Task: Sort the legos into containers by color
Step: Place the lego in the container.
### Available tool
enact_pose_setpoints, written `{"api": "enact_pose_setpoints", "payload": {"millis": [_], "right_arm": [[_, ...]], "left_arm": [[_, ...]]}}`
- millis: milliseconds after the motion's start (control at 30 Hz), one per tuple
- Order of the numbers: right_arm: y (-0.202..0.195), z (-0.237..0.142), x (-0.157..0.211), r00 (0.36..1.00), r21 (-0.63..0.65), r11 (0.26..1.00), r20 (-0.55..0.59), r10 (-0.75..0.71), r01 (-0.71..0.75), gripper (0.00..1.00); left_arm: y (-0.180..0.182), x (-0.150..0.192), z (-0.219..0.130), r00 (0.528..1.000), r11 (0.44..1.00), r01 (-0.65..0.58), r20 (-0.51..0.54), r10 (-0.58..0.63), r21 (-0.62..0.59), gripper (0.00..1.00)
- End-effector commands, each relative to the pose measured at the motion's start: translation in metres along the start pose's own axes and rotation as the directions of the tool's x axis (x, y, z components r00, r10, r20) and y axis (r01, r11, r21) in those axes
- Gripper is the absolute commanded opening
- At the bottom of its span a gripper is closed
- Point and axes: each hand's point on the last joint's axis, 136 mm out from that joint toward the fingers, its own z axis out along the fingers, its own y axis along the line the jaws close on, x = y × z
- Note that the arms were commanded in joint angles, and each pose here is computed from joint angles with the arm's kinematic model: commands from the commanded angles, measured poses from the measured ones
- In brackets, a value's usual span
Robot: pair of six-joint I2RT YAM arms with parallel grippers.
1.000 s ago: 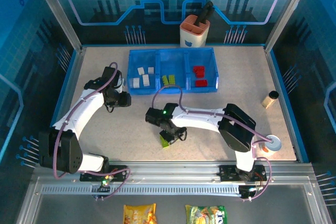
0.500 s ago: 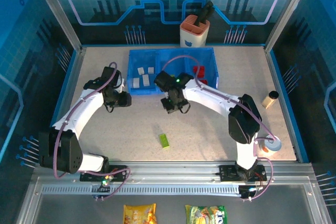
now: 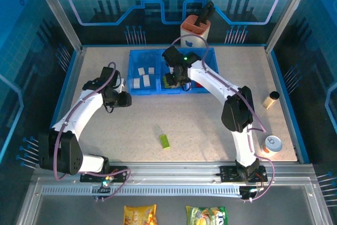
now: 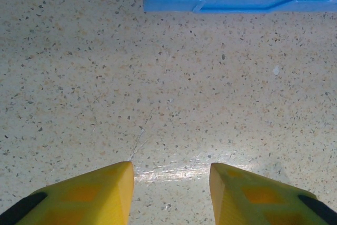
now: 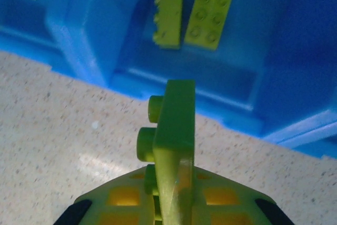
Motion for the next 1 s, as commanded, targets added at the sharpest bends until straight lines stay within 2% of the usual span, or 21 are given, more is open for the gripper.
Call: {"api": "enact_pose_setpoints", "payload": {"millis": [0,233,567,733,967], "right_arm": [[-0.015,0.009,-0.013,1.0,0.031,0.999,-0.001,0.009,-0.009,0.17],[-0.028,0.04,-0.035,0.999,0.046,0.998,0.001,0.039,-0.039,0.17],[-0.023,0.091,-0.05,0.994,-0.073,0.992,-0.042,0.096,-0.099,0.2],[-0.018,0.106,-0.054,0.992,-0.139,0.983,-0.05,0.112,-0.118,0.21],[-0.015,0.113,-0.071,0.991,-0.202,0.971,-0.001,0.13,-0.128,0.24]], "left_arm": [[-0.002,0.0,-0.004,1.0,0.999,-0.008,0.011,0.008,0.036,0.43],[-0.002,0.0,-0.003,1.0,0.999,-0.001,0.005,0.0,0.044,0.44],[0.0,0.0,-0.001,1.0,0.999,0.011,-0.002,-0.011,0.05,0.44],[0.0,0.0,0.0,1.0,0.998,0.015,-0.007,-0.014,0.058,0.44],[0.0,-0.001,0.0,1.0,0.998,0.018,-0.009,-0.017,0.058,0.44]]}}
